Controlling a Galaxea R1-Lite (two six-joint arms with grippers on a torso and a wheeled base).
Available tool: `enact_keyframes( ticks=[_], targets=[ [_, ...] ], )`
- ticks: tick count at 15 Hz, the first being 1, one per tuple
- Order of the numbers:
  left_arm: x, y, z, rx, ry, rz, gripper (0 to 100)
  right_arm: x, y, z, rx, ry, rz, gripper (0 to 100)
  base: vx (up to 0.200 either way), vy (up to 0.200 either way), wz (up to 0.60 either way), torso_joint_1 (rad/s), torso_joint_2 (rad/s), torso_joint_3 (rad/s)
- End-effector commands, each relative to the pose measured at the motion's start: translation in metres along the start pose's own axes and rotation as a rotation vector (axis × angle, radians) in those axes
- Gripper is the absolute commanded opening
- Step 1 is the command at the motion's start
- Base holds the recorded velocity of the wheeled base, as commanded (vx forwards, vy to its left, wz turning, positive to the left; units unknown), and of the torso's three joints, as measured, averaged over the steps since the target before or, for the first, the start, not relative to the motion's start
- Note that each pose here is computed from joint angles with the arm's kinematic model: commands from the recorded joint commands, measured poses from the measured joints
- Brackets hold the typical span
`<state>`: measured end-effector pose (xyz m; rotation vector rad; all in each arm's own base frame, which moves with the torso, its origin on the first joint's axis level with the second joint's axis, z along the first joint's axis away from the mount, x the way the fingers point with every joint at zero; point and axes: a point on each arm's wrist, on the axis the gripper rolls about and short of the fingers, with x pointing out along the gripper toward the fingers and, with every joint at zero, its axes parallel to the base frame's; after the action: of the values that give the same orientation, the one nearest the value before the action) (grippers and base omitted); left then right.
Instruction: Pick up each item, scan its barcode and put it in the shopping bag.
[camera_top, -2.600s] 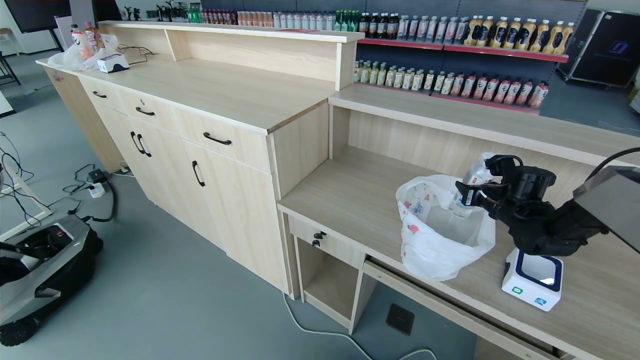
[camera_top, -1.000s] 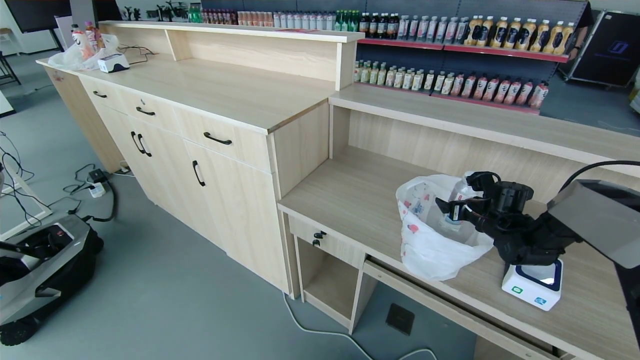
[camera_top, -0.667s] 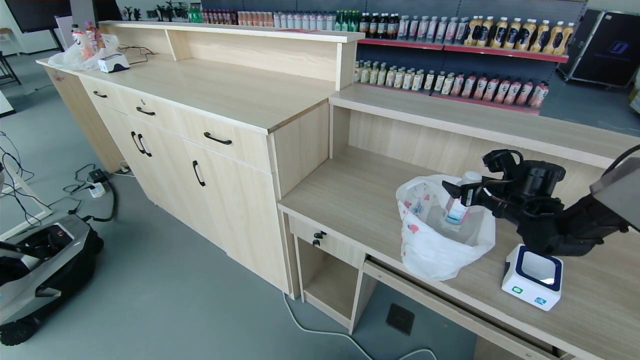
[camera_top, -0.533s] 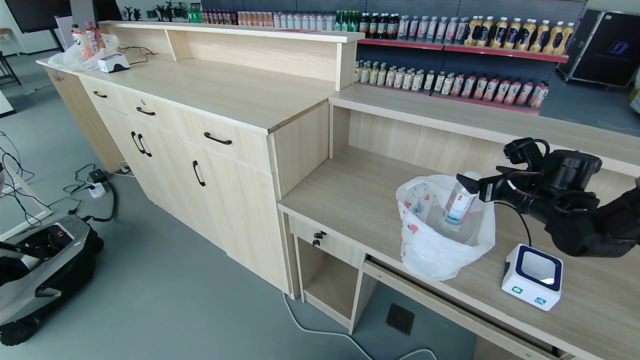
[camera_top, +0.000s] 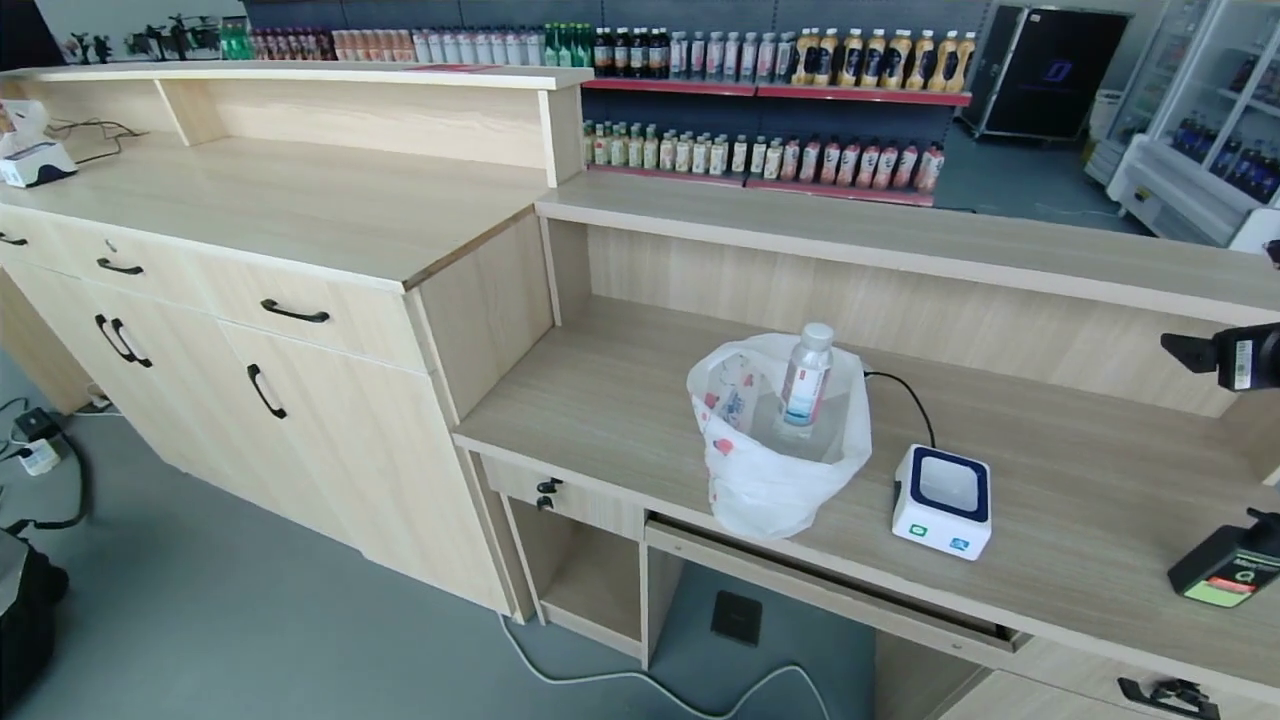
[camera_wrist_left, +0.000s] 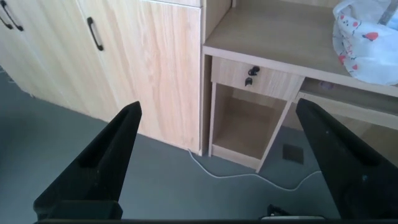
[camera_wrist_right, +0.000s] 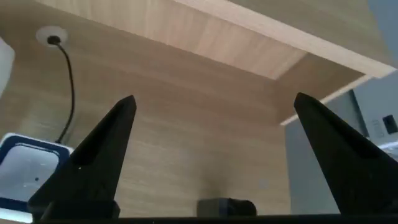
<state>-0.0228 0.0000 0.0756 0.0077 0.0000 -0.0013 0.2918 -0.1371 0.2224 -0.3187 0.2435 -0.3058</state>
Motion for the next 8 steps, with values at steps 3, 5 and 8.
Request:
enact_keyframes(
  ticks=[3, 5, 8],
  targets=[
    [0.000, 0.000, 0.000, 0.000, 0.000, 0.001, 100, -0.016, -0.073, -0.010, 0.021, 0.242, -0.225, 100, 0.000, 0.000, -0.40, -0.002, 0.00, 0.002],
    [0.000, 0.000, 0.000, 0.000, 0.000, 0.001, 100, -0.030, -0.095, -0.059, -0.127, 0.428, -0.243, 100, 0.000, 0.000, 0.00, 0.000, 0.00, 0.000],
    [0.000, 0.000, 0.000, 0.000, 0.000, 0.001, 100, -0.040, -0.107, -0.103, -0.262, 0.413, -0.016, 100, 0.000, 0.000, 0.00, 0.000, 0.00, 0.000]
  ],
)
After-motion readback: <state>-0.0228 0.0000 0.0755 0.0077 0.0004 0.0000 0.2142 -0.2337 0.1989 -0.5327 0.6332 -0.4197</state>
